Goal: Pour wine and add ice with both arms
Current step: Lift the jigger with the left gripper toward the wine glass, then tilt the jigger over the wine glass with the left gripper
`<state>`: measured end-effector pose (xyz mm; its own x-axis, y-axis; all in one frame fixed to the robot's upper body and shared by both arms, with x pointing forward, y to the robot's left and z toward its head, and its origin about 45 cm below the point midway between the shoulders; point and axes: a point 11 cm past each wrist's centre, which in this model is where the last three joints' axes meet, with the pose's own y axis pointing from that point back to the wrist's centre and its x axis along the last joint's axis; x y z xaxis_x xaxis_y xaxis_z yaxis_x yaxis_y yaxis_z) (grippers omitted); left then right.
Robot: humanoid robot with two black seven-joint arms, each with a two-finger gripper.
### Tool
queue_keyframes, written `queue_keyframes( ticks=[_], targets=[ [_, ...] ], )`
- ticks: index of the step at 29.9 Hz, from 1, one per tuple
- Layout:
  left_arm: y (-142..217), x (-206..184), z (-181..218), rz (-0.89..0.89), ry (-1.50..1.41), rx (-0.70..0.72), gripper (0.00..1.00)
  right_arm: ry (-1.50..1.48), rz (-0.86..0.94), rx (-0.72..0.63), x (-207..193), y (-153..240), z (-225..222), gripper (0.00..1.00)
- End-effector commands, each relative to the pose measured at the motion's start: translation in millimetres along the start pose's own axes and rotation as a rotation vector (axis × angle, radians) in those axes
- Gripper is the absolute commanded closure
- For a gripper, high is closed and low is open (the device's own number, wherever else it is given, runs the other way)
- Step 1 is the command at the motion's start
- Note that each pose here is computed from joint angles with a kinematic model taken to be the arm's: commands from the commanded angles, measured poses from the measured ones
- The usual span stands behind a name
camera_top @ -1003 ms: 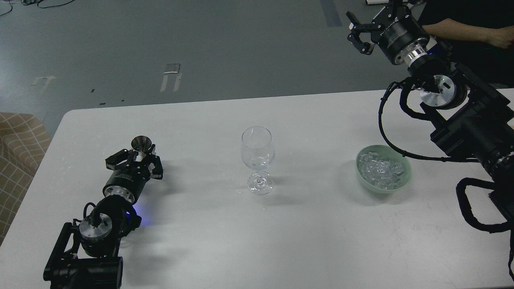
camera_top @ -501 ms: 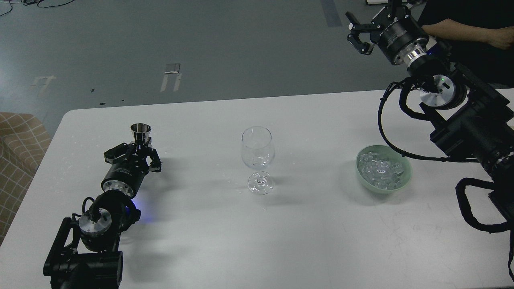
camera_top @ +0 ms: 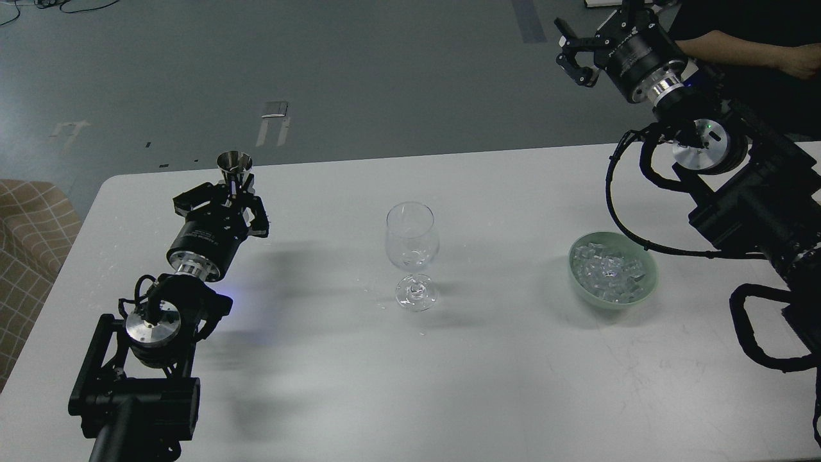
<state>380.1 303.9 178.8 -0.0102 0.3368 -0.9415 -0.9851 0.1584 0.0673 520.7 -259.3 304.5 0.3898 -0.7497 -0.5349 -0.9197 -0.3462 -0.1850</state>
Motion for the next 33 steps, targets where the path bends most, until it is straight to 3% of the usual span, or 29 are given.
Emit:
queue_keyframes(
  ticks=[1,11,33],
  targets=[
    [2.4,-21.6,-2.0,-0.008,-0.04,0.05,1.0,-0.001,-0.001,-0.001,-0.4,-0.1,0.6,0.0],
    [20.7,-65.4,-13.5,-0.055,-0.133,0.136,1.0,-0.001,-0.001,-0.001,-0.4,-0.1,0.6,0.0],
    [44.7,-68.9,-64.7,-0.053,-0.42,0.332,1.0,-0.001,-0.001,-0.001,-0.4,-0.1,0.6,0.0]
  ],
)
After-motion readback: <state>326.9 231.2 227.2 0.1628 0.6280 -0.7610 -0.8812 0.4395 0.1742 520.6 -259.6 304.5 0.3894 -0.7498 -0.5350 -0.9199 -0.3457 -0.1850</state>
